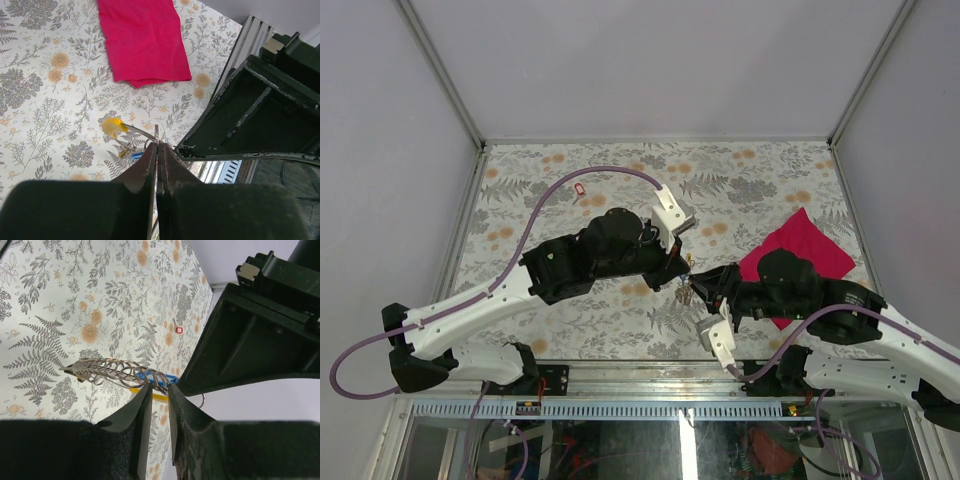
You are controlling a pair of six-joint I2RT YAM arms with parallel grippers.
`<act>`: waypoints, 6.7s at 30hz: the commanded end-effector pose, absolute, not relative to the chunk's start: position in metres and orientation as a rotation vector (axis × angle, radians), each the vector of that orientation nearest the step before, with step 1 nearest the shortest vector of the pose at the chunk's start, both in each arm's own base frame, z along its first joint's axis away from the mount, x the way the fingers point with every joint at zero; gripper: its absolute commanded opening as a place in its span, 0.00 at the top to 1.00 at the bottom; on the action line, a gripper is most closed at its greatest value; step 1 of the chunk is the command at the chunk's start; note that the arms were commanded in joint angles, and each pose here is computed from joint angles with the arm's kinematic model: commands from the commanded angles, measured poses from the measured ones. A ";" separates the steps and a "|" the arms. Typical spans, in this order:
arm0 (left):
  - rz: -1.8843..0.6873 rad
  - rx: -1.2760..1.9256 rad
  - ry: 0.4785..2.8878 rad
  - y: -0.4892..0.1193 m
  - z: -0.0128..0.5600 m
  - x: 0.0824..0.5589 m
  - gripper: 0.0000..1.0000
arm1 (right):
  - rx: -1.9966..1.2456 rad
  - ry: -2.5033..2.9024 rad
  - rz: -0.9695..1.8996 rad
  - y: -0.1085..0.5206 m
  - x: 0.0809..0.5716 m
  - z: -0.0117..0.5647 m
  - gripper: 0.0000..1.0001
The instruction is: Put the keys on the keyring
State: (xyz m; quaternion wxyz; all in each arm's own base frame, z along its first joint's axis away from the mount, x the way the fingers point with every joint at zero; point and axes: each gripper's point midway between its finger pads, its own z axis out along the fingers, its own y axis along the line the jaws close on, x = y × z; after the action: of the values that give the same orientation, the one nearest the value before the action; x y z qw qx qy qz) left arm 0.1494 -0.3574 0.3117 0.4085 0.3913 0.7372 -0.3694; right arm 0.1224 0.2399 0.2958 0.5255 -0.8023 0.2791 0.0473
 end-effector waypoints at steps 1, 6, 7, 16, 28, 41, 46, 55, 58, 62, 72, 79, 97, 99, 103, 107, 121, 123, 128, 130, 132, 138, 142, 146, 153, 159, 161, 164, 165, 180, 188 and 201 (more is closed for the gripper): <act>-0.976 0.947 1.775 -0.361 0.342 0.152 1.00 | -1.898 0.661 0.133 0.245 0.121 0.303 0.74; -0.971 0.944 1.779 -0.361 0.340 0.152 1.00 | -1.869 0.644 0.147 0.245 0.118 0.313 0.76; -0.969 0.942 1.779 -0.360 0.340 0.153 1.00 | -1.862 0.643 0.152 0.245 0.117 0.316 0.76; -0.955 0.931 1.789 -0.360 0.338 0.155 1.00 | -1.829 0.636 0.246 0.251 0.106 0.326 0.76; -0.960 0.936 1.791 -0.361 0.337 0.155 1.00 | -1.840 0.650 0.190 0.257 0.118 0.314 0.77; -0.961 0.938 1.790 -0.360 0.336 0.154 1.00 | -1.897 0.683 0.073 0.247 0.132 0.295 0.76; -0.965 0.939 1.787 -0.361 0.338 0.154 1.00 | -1.902 0.680 0.042 0.244 0.135 0.296 0.75; -0.959 0.939 1.787 -0.360 0.338 0.154 1.00 | -1.920 0.680 0.013 0.236 0.135 0.298 0.69; -0.959 0.939 1.787 -0.360 0.338 0.154 1.00 | -1.921 0.686 0.001 0.232 0.136 0.299 0.69; -0.962 0.942 1.783 -0.361 0.340 0.154 1.00 | -1.924 0.687 -0.022 0.228 0.137 0.299 0.69; -0.963 0.943 1.787 -0.361 0.339 0.154 1.00 | -1.898 0.671 -0.047 0.226 0.139 0.307 0.68; -0.962 0.943 1.789 -0.361 0.338 0.154 1.00 | -1.888 0.672 -0.056 0.224 0.140 0.309 0.68; -0.961 0.940 1.792 -0.359 0.336 0.153 1.00 | -1.851 0.676 -0.032 0.227 0.138 0.318 0.69; -0.961 0.940 1.792 -0.358 0.336 0.153 1.00 | -1.846 0.677 -0.033 0.227 0.139 0.319 0.70; -0.959 0.938 1.794 -0.358 0.336 0.154 1.00 | -1.834 0.679 -0.034 0.226 0.139 0.321 0.71; -0.961 0.940 1.793 -0.359 0.336 0.153 1.00 | -1.827 0.684 -0.031 0.226 0.139 0.322 0.74; -0.963 0.945 1.794 -0.360 0.335 0.153 1.00 | -1.805 0.689 -0.049 0.224 0.142 0.322 0.75; -0.963 0.941 1.793 -0.359 0.336 0.153 1.00 | -1.795 0.691 -0.044 0.224 0.141 0.324 0.75; -0.964 0.944 1.791 -0.359 0.336 0.153 1.00 | -1.747 0.690 0.022 0.227 0.134 0.333 0.75; -0.968 0.951 1.789 -0.359 0.335 0.152 1.00 | -1.722 0.694 0.072 0.228 0.129 0.338 0.75; -0.970 0.955 1.781 -0.359 0.336 0.152 1.00 | -1.686 0.697 0.115 0.227 0.124 0.344 0.75; -0.983 0.974 1.768 -0.359 0.336 0.148 1.00 | -1.620 0.732 0.161 0.222 0.120 0.343 0.75; -0.979 0.967 1.765 -0.359 0.338 0.149 1.00 | -1.580 0.751 0.196 0.223 0.119 0.336 0.75; -0.975 0.956 1.767 -0.359 0.339 0.151 1.00 | -1.543 0.764 0.263 0.229 0.114 0.335 0.73; -0.992 0.962 1.756 -0.362 0.342 0.149 1.00 | -1.571 0.745 0.203 0.227 0.119 0.318 0.65; -0.998 0.958 1.750 -0.361 0.345 0.149 1.00 | -1.603 0.740 0.149 0.225 0.124 0.307 0.65; -1.001 0.957 1.749 -0.361 0.345 0.148 1.00 | -1.596 0.736 0.143 0.226 0.126 0.306 0.65; -1.004 0.956 1.744 -0.361 0.347 0.148 1.00 | -1.569 0.723 0.145 0.229 0.127 0.308 0.64; -1.004 0.955 1.746 -0.361 0.347 0.148 1.00 | -1.559 0.721 0.143 0.230 0.128 0.309 0.64; -1.009 0.955 1.744 -0.361 0.346 0.148 1.00 | -1.537 0.699 0.119 0.238 0.134 0.309 0.65; -1.010 0.955 1.743 -0.360 0.347 0.147 1.00 | -1.543 0.707 0.127 0.240 0.134 0.306 0.72; -1.006 0.951 1.744 -0.359 0.346 0.147 1.00 | -1.466 0.788 0.167 0.235 0.137 0.319 0.97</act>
State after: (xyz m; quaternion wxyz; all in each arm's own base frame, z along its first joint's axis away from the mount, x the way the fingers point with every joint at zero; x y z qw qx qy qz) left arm 0.1472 -0.3553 0.3165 0.4090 0.3926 0.7324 -0.3771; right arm 0.1338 0.2354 0.2892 0.6347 -0.6955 0.3314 0.0600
